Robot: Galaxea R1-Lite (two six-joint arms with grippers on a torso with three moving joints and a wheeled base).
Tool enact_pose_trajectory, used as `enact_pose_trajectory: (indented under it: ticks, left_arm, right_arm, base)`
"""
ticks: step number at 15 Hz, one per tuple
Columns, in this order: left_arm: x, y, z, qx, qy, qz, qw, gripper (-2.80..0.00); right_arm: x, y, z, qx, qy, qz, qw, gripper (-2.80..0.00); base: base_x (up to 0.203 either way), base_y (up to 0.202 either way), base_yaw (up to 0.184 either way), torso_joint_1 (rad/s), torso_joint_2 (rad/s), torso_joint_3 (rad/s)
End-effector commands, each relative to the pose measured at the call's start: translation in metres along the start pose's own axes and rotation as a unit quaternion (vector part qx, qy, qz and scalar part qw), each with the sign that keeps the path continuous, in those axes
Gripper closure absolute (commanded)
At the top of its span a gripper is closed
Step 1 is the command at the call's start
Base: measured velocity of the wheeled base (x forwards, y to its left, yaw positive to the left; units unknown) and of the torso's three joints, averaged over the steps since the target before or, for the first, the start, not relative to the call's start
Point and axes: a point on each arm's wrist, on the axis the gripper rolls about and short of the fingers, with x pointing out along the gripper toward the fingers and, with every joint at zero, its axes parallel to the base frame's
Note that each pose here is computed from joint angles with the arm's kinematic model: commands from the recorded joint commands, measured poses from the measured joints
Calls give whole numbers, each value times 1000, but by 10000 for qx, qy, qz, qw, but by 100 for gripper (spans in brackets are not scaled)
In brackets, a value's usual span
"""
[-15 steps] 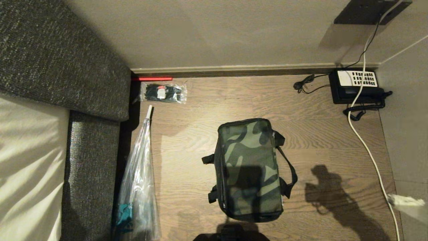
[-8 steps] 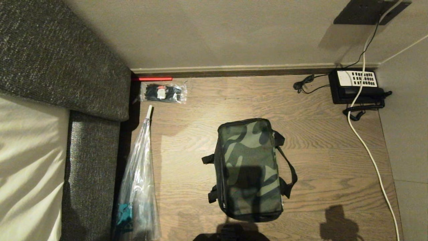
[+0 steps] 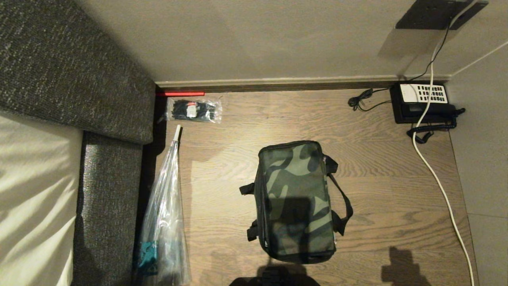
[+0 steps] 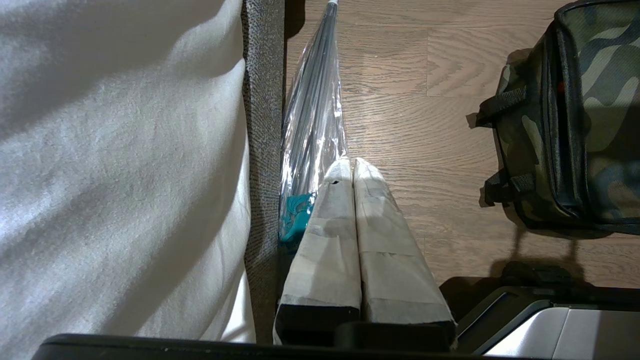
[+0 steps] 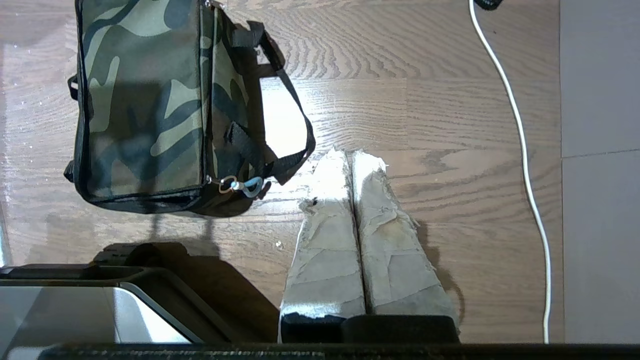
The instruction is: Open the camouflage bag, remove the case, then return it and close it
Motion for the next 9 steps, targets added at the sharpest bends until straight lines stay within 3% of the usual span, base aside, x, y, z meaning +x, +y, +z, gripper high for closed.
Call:
enact_pose_trajectory:
  ticks: [1, 9]
  left_arm:
    - [0, 0, 0, -1, -9, 4, 10000, 0]
    - [0, 0, 0, 37, -1, -2, 10000, 0]
  right_arm:
    - [-1, 0, -3, -4, -75, 2, 10000, 0]
    - [-1, 0, -3, -4, -72, 2, 10000, 0]
  base:
    - [0, 0, 0, 0, 0, 0]
    - [0, 0, 0, 0, 0, 0]
